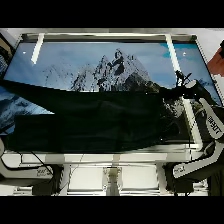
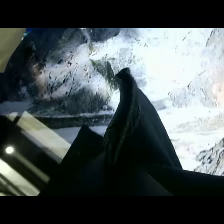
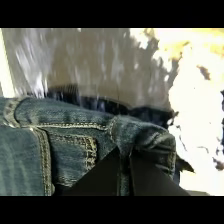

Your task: Fold the clothes and pants, and hang the long-sleeved shirts on hangers.

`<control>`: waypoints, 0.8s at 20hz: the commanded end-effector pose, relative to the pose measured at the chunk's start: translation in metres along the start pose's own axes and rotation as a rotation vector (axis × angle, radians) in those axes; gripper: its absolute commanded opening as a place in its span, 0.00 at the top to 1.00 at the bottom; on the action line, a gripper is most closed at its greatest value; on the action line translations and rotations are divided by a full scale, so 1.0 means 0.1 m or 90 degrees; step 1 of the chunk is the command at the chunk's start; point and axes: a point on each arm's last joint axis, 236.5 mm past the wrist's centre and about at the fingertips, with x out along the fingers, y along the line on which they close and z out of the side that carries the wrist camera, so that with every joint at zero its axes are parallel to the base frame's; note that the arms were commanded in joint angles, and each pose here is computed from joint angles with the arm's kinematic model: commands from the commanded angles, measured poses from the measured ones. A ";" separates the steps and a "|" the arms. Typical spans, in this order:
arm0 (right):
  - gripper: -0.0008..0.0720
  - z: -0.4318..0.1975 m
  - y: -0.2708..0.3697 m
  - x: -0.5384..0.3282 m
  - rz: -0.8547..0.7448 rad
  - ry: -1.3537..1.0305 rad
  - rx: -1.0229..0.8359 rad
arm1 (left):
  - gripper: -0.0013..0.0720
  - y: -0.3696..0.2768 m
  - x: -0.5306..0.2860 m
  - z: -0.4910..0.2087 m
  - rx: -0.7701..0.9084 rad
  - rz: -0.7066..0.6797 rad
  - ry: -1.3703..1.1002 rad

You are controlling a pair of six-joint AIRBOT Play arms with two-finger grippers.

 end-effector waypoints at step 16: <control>0.95 0.92 -0.18 -0.27 -0.025 -0.226 0.176 | 0.95 -0.20 1.33 0.42 -0.027 0.003 -0.034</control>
